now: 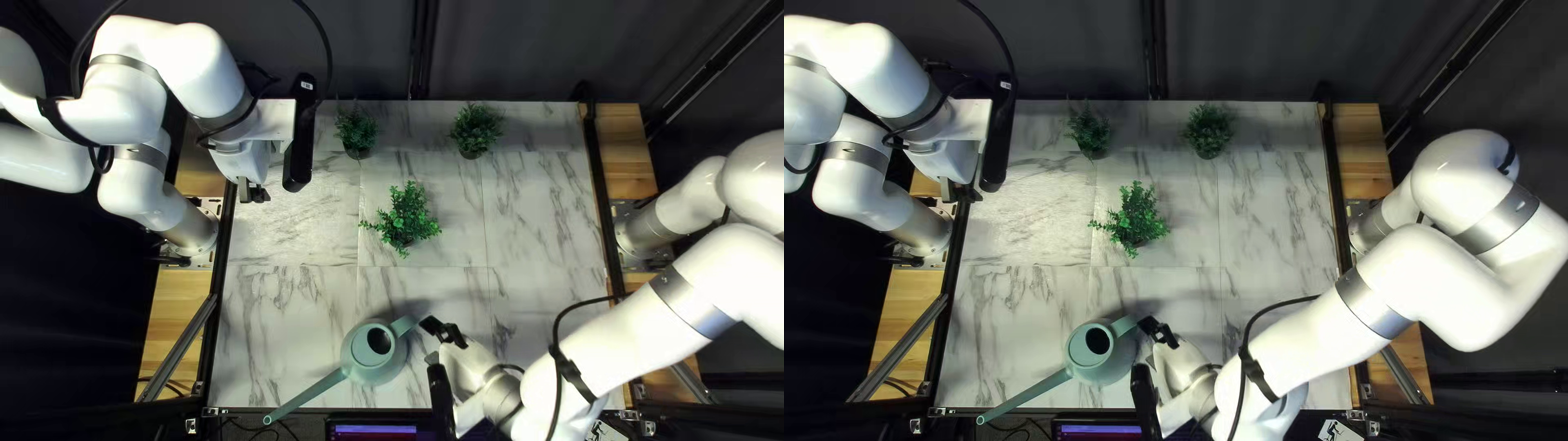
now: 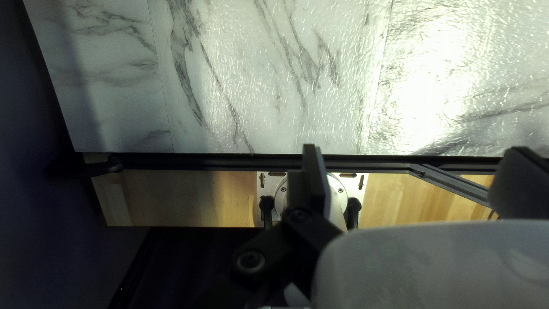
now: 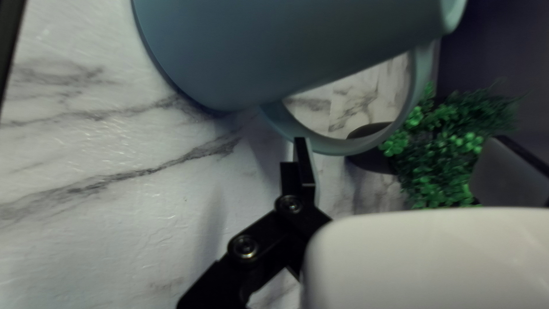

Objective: Lift water spout off of table. Pick up water spout to simulate watering fake plants

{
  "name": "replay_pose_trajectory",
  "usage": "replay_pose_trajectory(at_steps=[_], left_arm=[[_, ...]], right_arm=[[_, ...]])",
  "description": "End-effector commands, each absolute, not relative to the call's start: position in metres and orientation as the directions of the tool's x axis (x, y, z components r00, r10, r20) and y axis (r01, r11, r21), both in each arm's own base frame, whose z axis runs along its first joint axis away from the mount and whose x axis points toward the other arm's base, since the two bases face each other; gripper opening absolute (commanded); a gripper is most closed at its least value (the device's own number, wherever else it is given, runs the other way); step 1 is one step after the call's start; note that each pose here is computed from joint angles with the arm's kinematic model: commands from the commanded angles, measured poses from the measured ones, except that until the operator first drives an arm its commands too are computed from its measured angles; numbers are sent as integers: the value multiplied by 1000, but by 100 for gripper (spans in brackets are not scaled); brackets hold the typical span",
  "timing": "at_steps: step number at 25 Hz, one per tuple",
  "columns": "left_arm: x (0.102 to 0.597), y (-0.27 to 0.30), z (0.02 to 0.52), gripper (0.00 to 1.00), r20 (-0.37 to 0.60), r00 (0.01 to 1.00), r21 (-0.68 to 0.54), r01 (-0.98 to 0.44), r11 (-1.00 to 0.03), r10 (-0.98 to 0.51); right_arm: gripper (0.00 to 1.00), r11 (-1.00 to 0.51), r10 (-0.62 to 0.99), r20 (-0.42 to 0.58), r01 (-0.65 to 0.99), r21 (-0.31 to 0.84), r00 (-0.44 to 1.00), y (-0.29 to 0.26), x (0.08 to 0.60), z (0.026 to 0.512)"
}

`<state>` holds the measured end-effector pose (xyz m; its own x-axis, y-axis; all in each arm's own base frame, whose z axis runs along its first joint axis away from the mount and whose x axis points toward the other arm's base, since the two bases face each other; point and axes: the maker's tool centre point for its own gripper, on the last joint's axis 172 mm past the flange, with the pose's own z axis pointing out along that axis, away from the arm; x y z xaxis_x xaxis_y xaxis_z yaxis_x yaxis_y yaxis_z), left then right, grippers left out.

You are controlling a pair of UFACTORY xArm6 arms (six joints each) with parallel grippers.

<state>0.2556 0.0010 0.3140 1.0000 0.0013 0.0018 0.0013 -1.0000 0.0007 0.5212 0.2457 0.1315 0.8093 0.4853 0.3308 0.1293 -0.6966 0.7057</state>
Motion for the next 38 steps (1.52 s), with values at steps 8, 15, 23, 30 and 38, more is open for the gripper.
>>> replay_pose_trajectory(at_steps=[8,15,23,30,38], left_arm=[[256,1,314,100,2,1000,1,1,-1000,1],[256,1,314,100,2,1000,1,1,-1000,1],[256,1,314,100,2,1000,1,1,-1000,1],[256,1,314,100,2,1000,1,1,-1000,1],[256,1,314,100,2,1000,1,1,-1000,1]], right_arm=[[100,-739,451,377,102,667,809,227,547,133],[100,-725,455,384,84,684,803,208,547,144],[100,-721,465,378,96,686,801,218,562,133],[100,-711,476,362,108,695,802,216,563,127],[5,-709,481,359,114,696,800,213,563,126]])
